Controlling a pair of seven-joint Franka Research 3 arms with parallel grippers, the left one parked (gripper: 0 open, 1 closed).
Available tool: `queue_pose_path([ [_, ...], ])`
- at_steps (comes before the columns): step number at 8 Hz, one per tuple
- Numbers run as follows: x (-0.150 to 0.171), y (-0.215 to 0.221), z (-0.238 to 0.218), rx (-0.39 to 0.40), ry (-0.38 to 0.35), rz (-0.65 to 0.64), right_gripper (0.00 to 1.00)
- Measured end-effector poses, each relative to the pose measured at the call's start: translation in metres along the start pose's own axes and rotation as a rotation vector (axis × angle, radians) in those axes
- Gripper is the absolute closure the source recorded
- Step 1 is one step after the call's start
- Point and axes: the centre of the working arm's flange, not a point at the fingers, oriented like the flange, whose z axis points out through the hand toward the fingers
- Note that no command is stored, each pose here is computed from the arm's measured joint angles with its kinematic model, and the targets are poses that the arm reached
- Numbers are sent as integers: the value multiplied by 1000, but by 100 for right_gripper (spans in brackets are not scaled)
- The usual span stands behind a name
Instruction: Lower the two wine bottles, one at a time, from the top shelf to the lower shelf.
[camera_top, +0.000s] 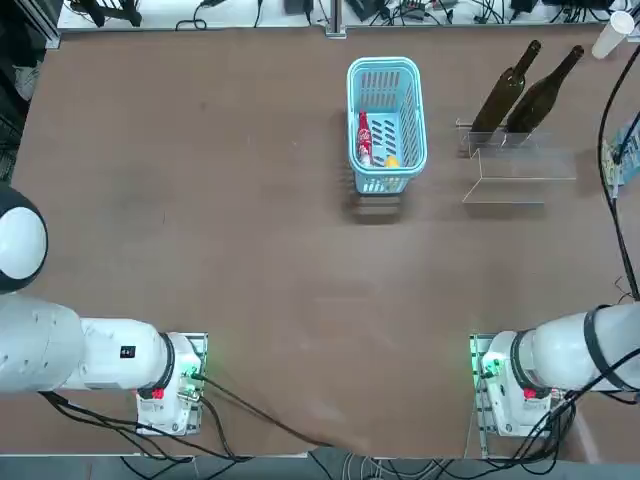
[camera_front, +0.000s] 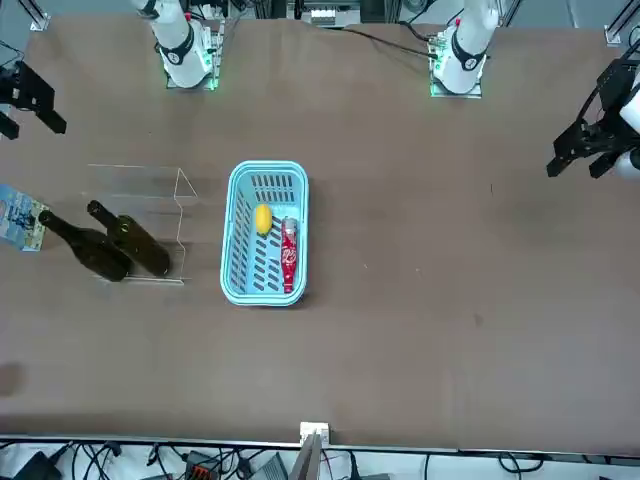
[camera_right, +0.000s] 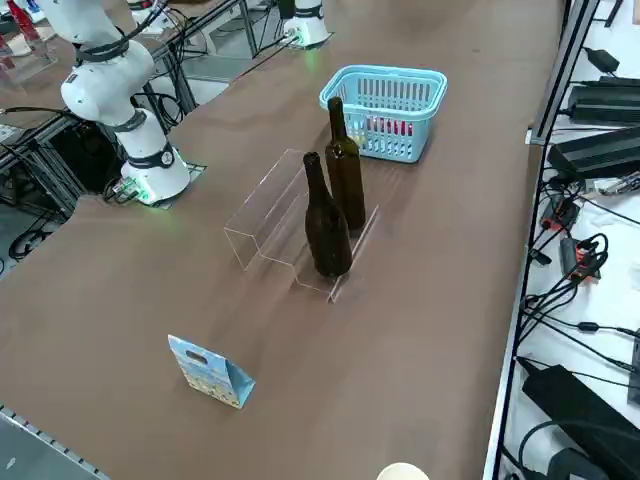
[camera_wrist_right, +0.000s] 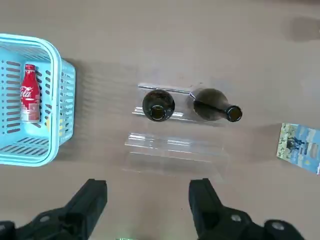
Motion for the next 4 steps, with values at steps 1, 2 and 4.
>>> queue_pose_path([
  [1, -1, 3, 8, 0, 11, 7, 0],
  [2, -1, 6, 15, 0, 23, 13, 0],
  [4, 1, 14, 20, -2, 58, 27, 0],
])
